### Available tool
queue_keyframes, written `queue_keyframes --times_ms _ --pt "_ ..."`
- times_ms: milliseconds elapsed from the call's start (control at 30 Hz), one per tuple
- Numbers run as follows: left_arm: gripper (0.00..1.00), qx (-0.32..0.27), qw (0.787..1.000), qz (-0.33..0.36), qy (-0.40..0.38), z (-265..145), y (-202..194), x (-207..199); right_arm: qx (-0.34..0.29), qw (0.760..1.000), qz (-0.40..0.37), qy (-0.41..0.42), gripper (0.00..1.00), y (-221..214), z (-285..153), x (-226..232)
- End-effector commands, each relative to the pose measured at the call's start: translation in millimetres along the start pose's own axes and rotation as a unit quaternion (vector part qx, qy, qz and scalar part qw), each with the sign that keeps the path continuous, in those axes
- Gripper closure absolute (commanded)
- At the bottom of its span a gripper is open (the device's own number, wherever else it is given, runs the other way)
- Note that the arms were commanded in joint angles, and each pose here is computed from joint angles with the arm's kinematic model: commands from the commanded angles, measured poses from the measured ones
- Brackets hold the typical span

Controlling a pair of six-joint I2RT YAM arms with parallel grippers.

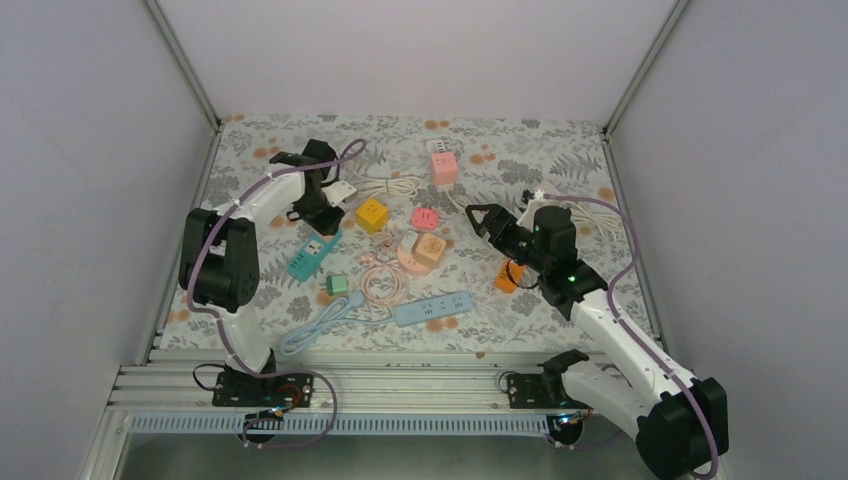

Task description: Insert the plug

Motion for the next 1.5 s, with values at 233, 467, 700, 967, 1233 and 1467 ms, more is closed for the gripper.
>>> queue_keyframes --times_ms 233,467,700,967,1233,1467 --pt "0.87 0.006 1.0 -0.01 0.008 -1.6 7.6 9.9 -0.011 1.0 -0.005 -0.017 0.14 1.6 2.0 -14.5" --pt "0.87 0.031 0.999 -0.013 0.004 9.9 1.7 11.4 -0.016 1.0 -0.004 -0.022 0.14 2.6 0.1 -17.7" --pt "0.87 0.028 0.999 -0.019 0.016 1.5 1.5 12.6 -0.017 1.0 -0.001 -0.026 0.14 2.2 0.1 -21.5" --pt "0.87 0.035 0.999 -0.019 0.007 2.6 -1.5 8.4 -0.015 1.0 0.002 -0.027 0.13 1.1 0.9 -23.9" --pt "0.87 0.053 0.998 -0.018 0.001 14.0 -5.6 6.5 -0.013 0.999 0.003 -0.03 0.14 0.0 1.9 -26.1" --pt "0.88 0.055 0.998 -0.007 -0.002 12.7 -6.1 2.4 -0.013 0.999 0.003 -0.033 0.14 -0.3 1.7 -27.8"
Point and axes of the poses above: each gripper's point midway between its finger pads, its own z axis out along the fingers, its own x axis along the line the jaws close on, y = z × x, the point moved 2 cm from there along -z, back along the fingers, and after that the axes turned 8 degrees about z, right-handed, at the moved point
